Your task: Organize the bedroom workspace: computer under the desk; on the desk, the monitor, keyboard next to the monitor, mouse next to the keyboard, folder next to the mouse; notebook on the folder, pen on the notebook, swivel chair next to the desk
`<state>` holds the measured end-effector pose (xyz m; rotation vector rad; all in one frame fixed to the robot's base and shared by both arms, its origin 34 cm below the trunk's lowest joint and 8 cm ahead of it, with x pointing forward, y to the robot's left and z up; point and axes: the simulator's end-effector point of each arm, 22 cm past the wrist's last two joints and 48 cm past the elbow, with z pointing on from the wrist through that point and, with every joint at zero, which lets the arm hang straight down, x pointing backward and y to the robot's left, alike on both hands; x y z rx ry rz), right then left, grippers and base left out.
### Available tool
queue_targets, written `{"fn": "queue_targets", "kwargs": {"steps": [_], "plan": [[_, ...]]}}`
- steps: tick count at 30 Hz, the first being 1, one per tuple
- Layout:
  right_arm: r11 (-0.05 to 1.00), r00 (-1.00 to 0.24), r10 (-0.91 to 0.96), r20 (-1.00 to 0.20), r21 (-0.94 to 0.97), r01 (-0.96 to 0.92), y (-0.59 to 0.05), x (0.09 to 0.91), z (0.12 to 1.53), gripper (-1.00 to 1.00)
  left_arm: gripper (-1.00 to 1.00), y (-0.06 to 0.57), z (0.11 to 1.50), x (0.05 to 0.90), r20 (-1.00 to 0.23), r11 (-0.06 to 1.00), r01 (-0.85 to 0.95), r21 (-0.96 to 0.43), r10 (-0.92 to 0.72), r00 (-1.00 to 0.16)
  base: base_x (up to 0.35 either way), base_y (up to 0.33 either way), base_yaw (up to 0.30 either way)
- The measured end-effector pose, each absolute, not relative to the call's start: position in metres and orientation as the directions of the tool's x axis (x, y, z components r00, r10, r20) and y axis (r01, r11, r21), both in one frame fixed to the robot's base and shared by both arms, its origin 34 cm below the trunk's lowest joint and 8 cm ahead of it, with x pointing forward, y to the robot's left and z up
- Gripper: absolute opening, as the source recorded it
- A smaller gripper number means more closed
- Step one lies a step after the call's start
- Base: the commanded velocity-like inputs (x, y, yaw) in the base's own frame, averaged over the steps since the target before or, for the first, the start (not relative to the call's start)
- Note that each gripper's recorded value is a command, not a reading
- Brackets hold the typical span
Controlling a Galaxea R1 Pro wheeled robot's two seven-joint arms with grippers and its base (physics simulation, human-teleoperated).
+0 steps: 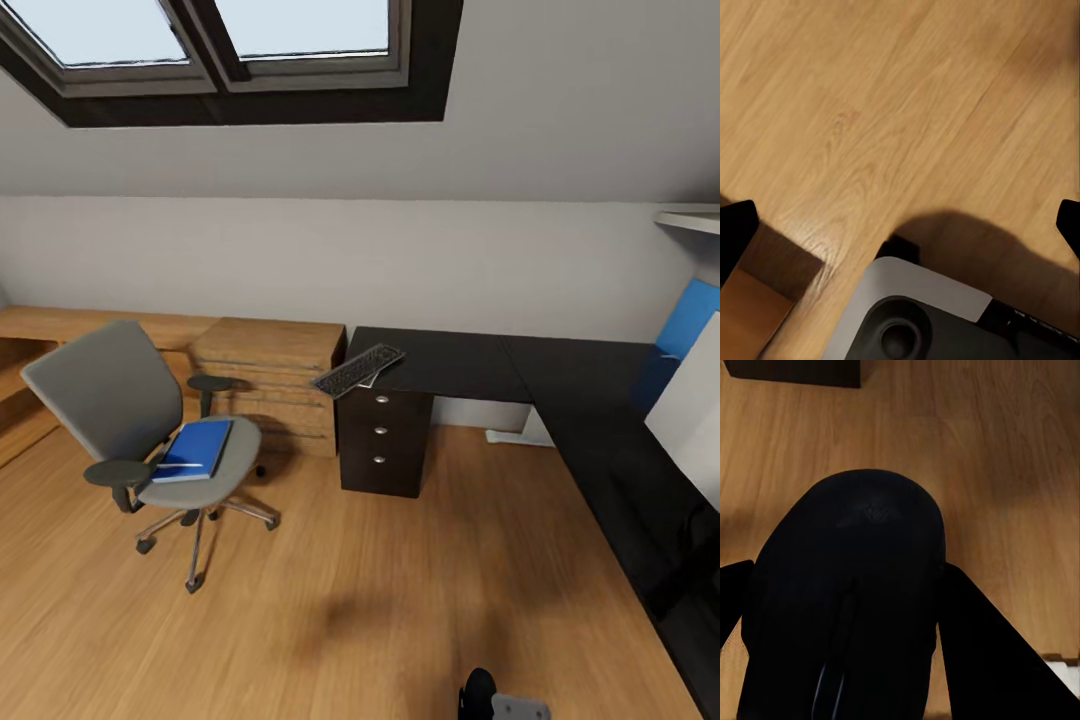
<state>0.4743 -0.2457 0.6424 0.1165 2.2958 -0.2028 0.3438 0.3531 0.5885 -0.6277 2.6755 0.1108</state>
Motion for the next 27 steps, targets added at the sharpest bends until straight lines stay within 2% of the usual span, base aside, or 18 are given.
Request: {"fn": "queue_targets", "kwargs": {"steps": [27], "plan": [[0.986, -0.665, -0.009, -0.747, -0.119, 0.120, -0.240, 0.476, 0.644, -1.00, 1.00, 0.348, 0.582, 0.331, -0.358, 0.901, -0.434, -0.005, -0.406, -0.840, 0.327, 0.000, 0.000]]}}
